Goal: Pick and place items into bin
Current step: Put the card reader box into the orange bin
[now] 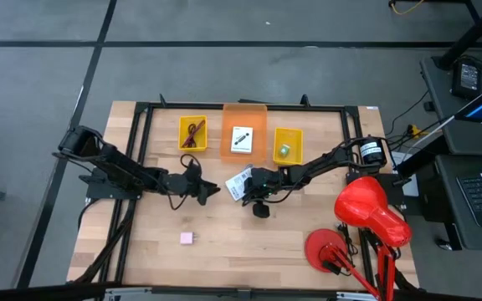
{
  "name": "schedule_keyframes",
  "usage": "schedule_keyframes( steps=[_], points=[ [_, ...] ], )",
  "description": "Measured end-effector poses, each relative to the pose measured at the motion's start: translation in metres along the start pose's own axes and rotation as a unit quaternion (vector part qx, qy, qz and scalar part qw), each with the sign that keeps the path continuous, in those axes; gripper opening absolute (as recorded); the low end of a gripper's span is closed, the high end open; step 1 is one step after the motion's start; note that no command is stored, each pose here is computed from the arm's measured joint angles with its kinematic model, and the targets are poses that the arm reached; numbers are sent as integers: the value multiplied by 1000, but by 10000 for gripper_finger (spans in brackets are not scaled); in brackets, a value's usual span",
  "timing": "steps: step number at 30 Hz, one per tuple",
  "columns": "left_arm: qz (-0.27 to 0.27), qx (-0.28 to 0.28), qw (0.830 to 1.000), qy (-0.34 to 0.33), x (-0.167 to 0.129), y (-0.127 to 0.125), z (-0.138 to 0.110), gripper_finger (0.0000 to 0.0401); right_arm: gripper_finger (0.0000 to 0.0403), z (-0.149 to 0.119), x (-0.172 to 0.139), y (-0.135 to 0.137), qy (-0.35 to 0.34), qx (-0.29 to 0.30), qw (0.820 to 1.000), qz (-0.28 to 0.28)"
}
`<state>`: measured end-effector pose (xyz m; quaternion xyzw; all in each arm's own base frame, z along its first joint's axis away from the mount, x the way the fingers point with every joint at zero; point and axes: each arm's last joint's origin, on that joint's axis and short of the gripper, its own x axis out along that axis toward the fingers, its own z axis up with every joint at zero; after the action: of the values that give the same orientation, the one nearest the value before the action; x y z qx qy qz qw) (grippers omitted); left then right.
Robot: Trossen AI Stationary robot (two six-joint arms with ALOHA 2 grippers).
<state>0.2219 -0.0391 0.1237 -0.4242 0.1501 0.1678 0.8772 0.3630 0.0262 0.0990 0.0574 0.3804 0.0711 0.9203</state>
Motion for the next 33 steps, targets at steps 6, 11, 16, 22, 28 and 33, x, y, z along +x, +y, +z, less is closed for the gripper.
schedule_keyframes(
  steps=[6,11,16,22,28,33],
  points=[
    [22,-23,999,-1,5,8,1,153,0,0,0,0,0,0,1000,0],
    [43,-42,998,3,12,17,1,153,0,0,0,0,0,-2,1000,0],
    [27,-40,999,8,21,16,6,153,0,0,0,0,0,-4,1000,0],
    [31,-33,999,26,35,19,10,153,0,0,0,0,0,-5,1000,0],
    [37,-36,998,27,38,24,14,153,0,0,0,0,0,-11,1000,0],
    [25,-37,999,31,39,23,15,153,0,0,0,0,0,-11,1000,0]
  ],
)
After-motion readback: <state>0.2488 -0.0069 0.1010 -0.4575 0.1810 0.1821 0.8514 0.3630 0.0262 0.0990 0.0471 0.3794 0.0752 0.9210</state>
